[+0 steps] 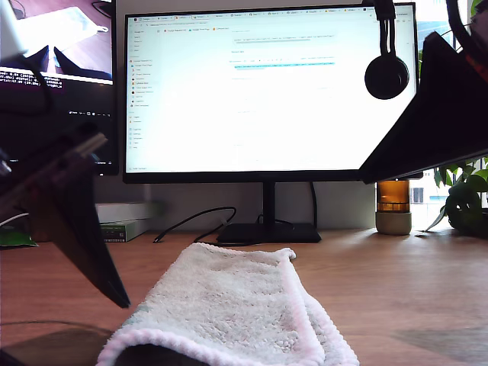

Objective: Fold the tea towel to a neat square and place it to the right

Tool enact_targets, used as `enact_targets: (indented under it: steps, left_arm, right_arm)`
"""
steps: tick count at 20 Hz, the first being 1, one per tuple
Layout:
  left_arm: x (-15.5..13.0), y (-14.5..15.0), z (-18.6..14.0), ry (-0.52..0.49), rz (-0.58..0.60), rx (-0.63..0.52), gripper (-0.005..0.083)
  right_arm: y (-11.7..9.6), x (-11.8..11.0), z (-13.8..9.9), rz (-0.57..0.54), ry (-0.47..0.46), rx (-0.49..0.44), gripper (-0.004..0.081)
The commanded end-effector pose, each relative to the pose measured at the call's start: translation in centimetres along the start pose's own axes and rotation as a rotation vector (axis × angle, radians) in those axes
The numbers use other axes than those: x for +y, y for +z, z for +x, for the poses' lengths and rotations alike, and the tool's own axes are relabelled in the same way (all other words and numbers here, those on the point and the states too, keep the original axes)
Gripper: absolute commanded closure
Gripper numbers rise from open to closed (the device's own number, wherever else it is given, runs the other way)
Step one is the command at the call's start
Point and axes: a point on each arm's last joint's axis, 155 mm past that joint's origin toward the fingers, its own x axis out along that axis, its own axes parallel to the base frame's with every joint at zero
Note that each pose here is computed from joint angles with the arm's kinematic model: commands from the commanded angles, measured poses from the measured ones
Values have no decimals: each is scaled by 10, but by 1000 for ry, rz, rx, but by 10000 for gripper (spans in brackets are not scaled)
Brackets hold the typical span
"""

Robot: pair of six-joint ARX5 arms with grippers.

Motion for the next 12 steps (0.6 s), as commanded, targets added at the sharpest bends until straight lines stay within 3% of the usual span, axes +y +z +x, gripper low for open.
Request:
enact_targets:
  steps: [1,7,12]
  left_arm:
    - [-7,-1,6,-30,42,-1,309]
    - [1,4,17,-2,100,-21,317]
    - [-8,17,21,-33,132,-56,463]
  right_arm:
    - [-3,2,1,-6,4,7,718]
    - [-4,2,1,-6,5,11,718]
    - [-4,2,1,-5,4,12,718]
